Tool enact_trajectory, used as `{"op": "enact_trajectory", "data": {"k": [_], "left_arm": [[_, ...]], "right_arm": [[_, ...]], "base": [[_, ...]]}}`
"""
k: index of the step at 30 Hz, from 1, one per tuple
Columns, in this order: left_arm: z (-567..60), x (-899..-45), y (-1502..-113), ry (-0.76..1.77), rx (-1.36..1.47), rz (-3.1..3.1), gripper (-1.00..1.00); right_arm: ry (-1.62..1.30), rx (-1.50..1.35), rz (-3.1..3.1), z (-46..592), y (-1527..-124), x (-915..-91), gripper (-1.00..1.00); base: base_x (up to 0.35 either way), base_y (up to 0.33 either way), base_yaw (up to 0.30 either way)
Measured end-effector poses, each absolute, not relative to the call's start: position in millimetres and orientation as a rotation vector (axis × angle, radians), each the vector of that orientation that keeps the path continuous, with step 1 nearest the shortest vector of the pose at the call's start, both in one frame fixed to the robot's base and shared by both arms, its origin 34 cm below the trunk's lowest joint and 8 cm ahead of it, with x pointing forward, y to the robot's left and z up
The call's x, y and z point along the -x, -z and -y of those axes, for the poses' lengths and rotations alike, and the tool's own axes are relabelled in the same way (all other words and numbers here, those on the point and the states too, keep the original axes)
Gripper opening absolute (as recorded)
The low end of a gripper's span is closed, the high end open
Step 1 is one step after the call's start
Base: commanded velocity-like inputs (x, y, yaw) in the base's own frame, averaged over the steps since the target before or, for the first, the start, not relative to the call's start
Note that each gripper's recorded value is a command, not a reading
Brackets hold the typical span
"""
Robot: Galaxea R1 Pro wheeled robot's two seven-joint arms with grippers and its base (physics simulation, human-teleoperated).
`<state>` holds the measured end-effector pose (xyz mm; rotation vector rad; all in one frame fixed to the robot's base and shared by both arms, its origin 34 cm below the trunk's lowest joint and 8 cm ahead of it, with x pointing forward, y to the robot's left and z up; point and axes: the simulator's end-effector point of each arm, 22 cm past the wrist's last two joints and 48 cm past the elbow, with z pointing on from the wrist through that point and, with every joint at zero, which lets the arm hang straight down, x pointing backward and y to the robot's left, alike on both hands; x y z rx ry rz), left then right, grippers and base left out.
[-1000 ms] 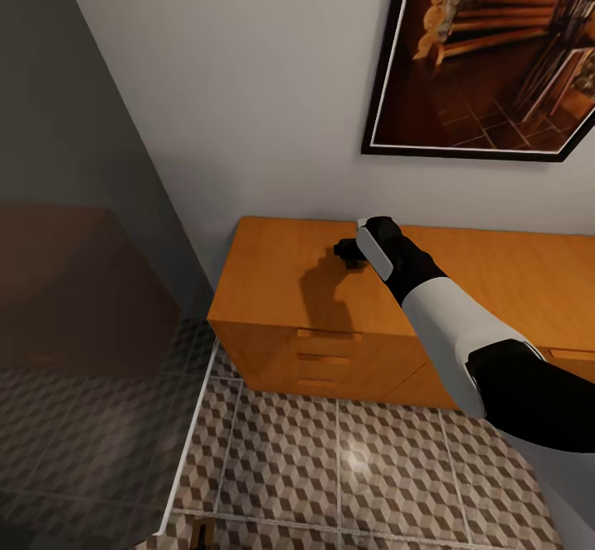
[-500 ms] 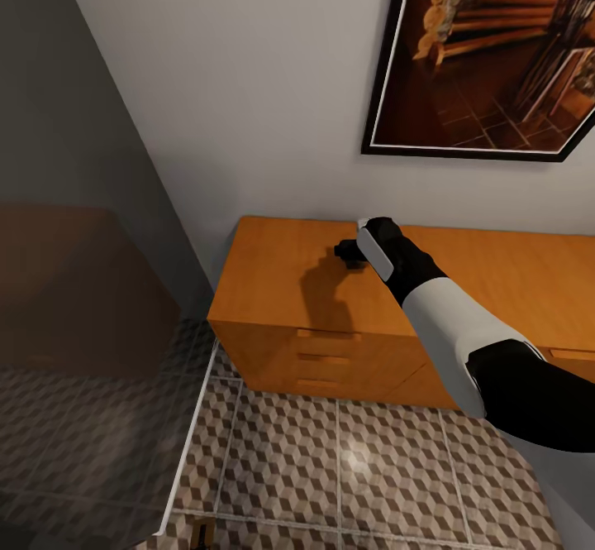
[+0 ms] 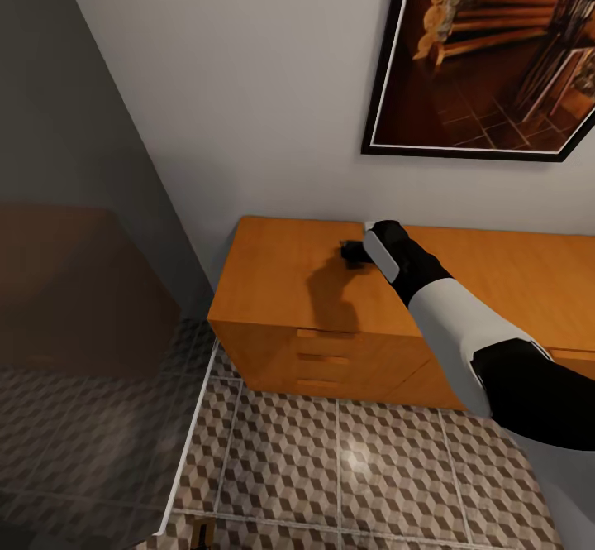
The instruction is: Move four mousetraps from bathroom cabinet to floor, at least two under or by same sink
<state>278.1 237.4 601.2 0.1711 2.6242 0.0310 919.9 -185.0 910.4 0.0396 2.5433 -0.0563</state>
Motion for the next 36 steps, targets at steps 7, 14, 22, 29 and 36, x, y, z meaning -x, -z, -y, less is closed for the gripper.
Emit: {"op": "enact_trajectory", "data": {"k": [7, 14, 22, 29, 36], "left_arm": [[-237.5, -278.1, -601.2, -0.031, -0.171, -2.624, -1.0], [-237.3, -278.1, -601.2, -0.031, -0.171, -2.624, -1.0], [-237.2, -278.1, -601.2, -0.031, -0.171, -2.624, -1.0], [-237.2, -278.1, -601.2, -0.031, -0.171, -2.624, -1.0], [-237.2, -278.1, -601.2, -0.031, -0.171, -2.624, -1.0]], "right_arm": [[0.02, -0.033, -2.538, 181.9, -910.3, -921.3, 1.0], [0.008, -0.03, -2.537, 180.4, -910.0, -921.5, 1.0], [0.014, -0.033, -2.559, 182.4, -901.4, -916.5, 1.0], [0.027, -0.03, -2.571, 185.1, -896.1, -913.5, 1.0], [0.029, -0.034, -2.56, 185.3, -896.1, -915.2, 1.0]], "base": [[0.0, 0.0, 0.0], [0.0, 0.0, 0.0], [0.0, 0.0, 0.0], [0.0, 0.0, 0.0], [0.0, 0.0, 0.0]]}}
